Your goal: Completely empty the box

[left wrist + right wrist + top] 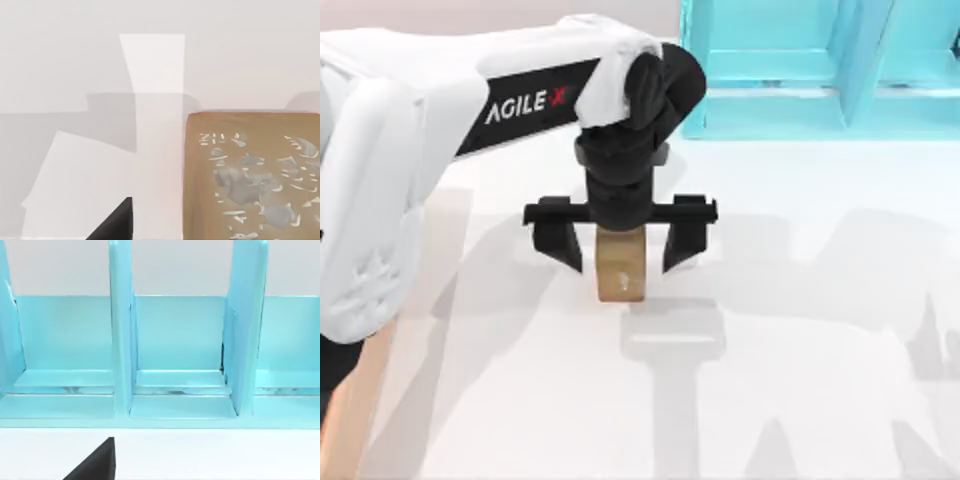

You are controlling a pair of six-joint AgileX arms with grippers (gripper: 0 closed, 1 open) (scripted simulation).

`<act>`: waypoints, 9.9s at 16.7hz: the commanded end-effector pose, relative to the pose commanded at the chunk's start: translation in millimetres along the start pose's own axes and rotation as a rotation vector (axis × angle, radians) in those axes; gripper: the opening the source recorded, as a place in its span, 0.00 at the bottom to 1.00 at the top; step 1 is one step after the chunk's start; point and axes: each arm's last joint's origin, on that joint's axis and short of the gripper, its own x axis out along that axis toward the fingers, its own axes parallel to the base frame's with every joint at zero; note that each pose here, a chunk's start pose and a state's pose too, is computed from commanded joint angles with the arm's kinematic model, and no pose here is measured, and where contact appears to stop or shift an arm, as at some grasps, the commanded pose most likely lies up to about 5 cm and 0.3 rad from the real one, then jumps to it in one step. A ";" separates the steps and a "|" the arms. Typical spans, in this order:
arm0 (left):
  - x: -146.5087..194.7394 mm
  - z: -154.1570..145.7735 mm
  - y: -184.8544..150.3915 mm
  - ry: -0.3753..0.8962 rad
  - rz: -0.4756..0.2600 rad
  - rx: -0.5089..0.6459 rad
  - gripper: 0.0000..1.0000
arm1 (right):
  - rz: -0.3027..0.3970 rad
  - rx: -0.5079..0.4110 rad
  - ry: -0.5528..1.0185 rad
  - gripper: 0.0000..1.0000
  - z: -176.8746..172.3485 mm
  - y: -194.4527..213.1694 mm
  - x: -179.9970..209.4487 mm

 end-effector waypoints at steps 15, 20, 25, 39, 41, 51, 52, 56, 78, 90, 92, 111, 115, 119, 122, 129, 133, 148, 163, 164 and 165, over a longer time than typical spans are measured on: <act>-63.3 1.8 -1.7 0.009 0.006 0.000 1.00 | 0.000 0.000 0.000 1.00 0.0 0.0 0.0; -80.2 0.3 0.2 0.000 0.000 0.000 1.00 | 0.000 0.000 0.000 1.00 0.0 0.0 0.0; -85.7 7.9 29.6 0.001 0.001 -0.002 1.00 | 0.000 0.000 0.000 1.00 0.0 0.0 0.0; -121.0 -13.6 342.2 0.000 0.005 0.013 1.00 | 0.000 0.000 0.000 1.00 0.0 0.0 0.0; -121.4 -15.3 344.0 -0.001 0.005 0.013 1.00 | 0.000 0.000 0.000 1.00 0.0 0.0 0.0; -69.9 -4.5 346.0 -0.001 0.005 0.013 1.00 | 0.000 0.000 0.000 1.00 0.0 0.0 0.0; -60.5 -5.1 346.0 -0.002 0.006 0.013 1.00 | 0.000 0.000 0.000 1.00 0.0 0.0 0.0; -30.5 -12.7 344.9 0.001 0.005 0.013 1.00 | 0.000 0.000 0.000 1.00 0.0 0.0 0.0; -21.4 -15.2 344.5 -0.001 0.005 0.013 0.00 | 0.000 0.000 0.000 1.00 0.0 0.0 0.0; -55.3 -10.6 345.2 0.008 0.006 0.015 0.00 | 0.000 0.000 0.000 1.00 0.0 0.0 0.0; -78.2 -9.2 345.9 0.008 0.008 0.013 0.00 | 0.000 0.000 0.000 1.00 0.0 0.0 0.0; -138.6 -30.4 276.2 -0.012 -0.023 0.014 0.00 | 0.000 0.000 0.000 1.00 0.0 0.0 0.0; -113.6 -76.5 204.4 -0.001 -0.044 0.026 0.00 | 0.000 0.000 0.000 1.00 0.0 0.0 0.0; -80.1 -133.1 159.6 0.013 -0.023 0.024 0.00 | 0.000 0.000 0.000 1.00 0.0 0.0 0.0; -65.7 -159.2 145.6 0.003 -0.003 0.016 0.00 | 0.000 0.000 0.000 1.00 0.0 0.0 0.0; -61.5 -164.0 143.0 0.005 0.002 0.016 0.00 | 0.000 0.000 0.000 1.00 0.0 0.0 0.0; -46.5 -165.8 134.2 -0.004 -0.028 0.062 0.00 | 0.000 0.000 0.000 1.00 0.0 0.0 0.0; -17.8 -166.0 143.2 -0.001 0.001 0.015 0.38 | 0.000 0.000 0.000 1.00 0.0 0.0 0.0; -17.8 -166.0 143.2 -0.001 0.001 0.015 1.00 | 0.000 0.000 0.000 1.00 0.0 0.0 0.0; -17.8 -166.0 143.2 -0.001 0.001 0.015 1.00 | 0.000 0.000 0.000 1.00 0.0 0.0 0.0; -17.9 -166.0 143.1 -0.002 0.001 0.015 1.00 | 0.000 0.000 0.000 1.00 0.0 0.0 0.0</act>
